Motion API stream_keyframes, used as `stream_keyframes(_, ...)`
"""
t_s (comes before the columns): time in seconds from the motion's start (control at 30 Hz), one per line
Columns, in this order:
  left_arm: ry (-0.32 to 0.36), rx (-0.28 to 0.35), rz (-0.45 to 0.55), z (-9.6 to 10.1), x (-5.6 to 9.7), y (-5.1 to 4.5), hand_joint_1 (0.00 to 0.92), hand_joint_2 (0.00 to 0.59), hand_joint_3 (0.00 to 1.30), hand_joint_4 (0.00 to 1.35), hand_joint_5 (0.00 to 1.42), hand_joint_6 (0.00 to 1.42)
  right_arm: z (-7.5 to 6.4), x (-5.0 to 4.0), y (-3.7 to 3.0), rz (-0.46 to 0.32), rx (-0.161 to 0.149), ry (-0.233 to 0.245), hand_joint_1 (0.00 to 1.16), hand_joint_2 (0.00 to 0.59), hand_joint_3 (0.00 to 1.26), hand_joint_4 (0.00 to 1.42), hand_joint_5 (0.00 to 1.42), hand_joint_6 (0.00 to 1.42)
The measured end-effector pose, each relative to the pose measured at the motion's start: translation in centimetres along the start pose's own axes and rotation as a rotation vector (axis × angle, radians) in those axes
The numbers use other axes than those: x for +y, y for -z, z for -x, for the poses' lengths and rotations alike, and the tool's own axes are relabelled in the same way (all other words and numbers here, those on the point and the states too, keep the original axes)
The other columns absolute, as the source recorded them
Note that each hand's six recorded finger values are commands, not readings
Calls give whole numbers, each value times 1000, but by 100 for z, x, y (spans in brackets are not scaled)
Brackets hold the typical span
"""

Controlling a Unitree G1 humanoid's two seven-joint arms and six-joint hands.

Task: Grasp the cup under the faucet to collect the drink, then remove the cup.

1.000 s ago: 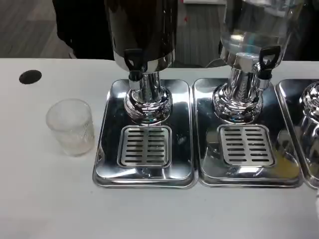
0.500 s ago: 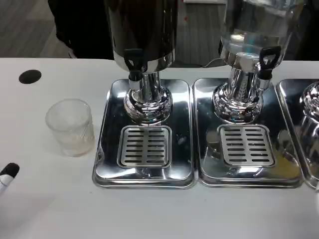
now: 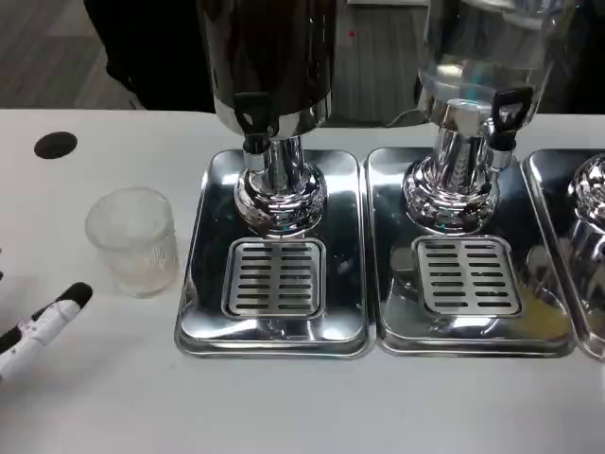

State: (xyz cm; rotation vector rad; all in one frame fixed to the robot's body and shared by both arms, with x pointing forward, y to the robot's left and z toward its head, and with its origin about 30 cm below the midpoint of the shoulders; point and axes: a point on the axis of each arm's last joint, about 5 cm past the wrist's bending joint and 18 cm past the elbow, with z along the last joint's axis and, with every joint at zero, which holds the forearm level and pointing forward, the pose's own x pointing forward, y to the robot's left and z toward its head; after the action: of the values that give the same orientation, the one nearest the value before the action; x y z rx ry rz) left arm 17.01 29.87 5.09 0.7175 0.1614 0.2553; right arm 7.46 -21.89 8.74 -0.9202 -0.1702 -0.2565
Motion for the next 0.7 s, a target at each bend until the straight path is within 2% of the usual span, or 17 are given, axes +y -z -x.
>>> stream_keyframes(0.2, 39, -6, -49, -160, -65, -104, 293, 41, 0, 57, 127, 168, -14, -24, -26, -6, -17, 17, 332, 586, 96, 70, 0, 0)
stream_keyframes(0.47, 83, -26, -107, -309, -131, -228, 274, 39, 0, 69, 129, 164, -15, -42, -36, -13, -26, 27, 333, 586, 101, 73, 0, 0)
stream_keyframes(0.7, 117, -53, -130, -355, -192, -302, 273, 37, 0, 70, 130, 161, -11, -51, -44, -20, -29, 29, 333, 586, 101, 74, 0, 0)
